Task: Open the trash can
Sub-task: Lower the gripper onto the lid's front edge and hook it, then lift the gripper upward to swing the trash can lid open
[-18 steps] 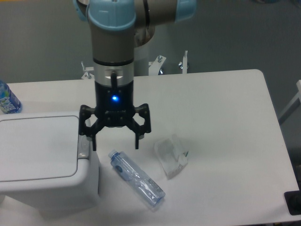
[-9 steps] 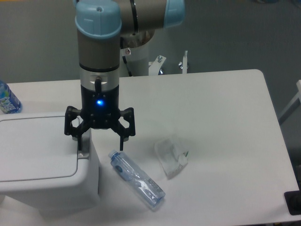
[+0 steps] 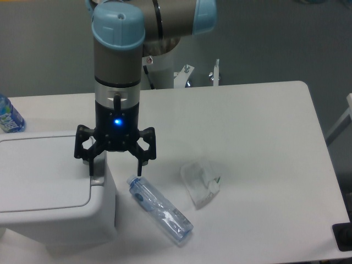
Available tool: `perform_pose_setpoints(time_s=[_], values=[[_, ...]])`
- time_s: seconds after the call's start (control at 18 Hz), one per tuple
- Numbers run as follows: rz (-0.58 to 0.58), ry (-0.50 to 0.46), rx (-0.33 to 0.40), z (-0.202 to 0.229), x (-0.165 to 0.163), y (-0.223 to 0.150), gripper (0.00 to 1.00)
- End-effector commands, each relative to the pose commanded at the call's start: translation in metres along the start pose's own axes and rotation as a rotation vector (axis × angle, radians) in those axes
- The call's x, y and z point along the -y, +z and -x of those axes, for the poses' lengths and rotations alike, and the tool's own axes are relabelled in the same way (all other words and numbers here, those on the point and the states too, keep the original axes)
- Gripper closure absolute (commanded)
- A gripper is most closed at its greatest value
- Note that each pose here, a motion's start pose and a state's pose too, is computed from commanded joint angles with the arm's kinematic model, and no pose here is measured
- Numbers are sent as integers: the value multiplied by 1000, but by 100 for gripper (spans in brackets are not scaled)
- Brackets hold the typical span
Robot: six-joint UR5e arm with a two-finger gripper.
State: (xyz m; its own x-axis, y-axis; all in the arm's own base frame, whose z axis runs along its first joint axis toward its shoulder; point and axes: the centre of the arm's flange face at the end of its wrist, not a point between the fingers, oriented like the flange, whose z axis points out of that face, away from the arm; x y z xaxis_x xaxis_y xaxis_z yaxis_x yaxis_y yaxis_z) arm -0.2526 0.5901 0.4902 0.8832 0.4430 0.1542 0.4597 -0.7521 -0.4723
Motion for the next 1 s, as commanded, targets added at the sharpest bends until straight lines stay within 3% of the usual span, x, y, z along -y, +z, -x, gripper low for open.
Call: perform_pose_setpoints(time_s=[1.0], values=[[9, 3, 4, 8, 1, 11, 0]])
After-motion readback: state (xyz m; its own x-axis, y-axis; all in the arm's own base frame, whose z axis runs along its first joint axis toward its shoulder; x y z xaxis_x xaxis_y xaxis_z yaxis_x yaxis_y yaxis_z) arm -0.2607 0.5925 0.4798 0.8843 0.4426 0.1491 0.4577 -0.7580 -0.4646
